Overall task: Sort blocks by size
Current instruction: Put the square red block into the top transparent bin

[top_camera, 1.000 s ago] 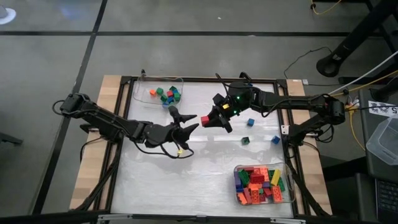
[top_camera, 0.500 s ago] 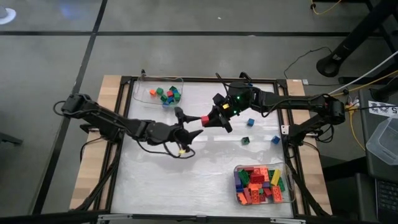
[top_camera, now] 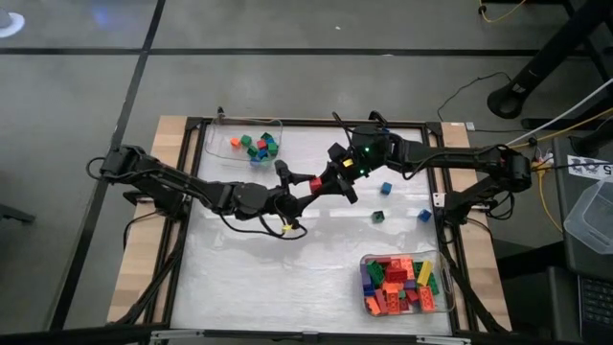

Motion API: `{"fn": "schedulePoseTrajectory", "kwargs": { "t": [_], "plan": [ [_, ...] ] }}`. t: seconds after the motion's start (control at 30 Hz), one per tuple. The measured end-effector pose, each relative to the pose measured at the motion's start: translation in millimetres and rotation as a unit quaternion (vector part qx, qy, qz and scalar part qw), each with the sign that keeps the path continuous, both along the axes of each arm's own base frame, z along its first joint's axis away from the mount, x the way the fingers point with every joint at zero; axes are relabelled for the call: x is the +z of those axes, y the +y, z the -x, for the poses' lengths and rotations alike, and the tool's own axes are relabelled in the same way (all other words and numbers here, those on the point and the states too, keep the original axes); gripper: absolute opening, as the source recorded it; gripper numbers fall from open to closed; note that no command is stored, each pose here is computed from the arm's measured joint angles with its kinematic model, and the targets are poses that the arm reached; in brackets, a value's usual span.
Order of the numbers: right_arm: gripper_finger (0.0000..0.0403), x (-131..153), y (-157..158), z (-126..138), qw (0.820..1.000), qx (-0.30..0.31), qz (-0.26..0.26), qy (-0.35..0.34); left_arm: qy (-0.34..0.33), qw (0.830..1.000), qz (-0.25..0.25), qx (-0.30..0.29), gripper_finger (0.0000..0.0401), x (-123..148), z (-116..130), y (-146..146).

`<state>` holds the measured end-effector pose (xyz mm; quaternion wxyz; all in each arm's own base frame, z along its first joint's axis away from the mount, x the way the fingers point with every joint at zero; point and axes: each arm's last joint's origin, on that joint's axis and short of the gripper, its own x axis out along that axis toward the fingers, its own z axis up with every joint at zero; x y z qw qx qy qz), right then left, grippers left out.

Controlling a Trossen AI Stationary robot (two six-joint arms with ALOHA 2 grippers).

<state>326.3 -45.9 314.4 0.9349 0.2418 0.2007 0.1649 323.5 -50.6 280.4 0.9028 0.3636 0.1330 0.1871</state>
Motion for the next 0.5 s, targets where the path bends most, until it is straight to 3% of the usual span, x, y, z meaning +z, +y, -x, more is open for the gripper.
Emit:
{"fn": "schedulePoseTrajectory", "kwargs": {
  "t": [0.2,0.43,0.5],
  "plan": [
    [0.0144,-0.2,0.0,0.1,1.000,0.000,0.000,0.001,-0.003,1.000,0.007,0.001,0.0228,0.0,0.0,-0.1],
    [0.0144,-0.6,0.1,0.3,1.000,0.000,-0.003,0.005,0.001,1.000,-0.003,0.003,0.0128,0.0,0.1,0.1],
    [0.0144,-0.7,0.0,0.3,1.000,-0.001,-0.006,0.006,0.004,1.000,-0.007,0.003,0.0119,-0.2,0.2,0.1]
  ]
}}
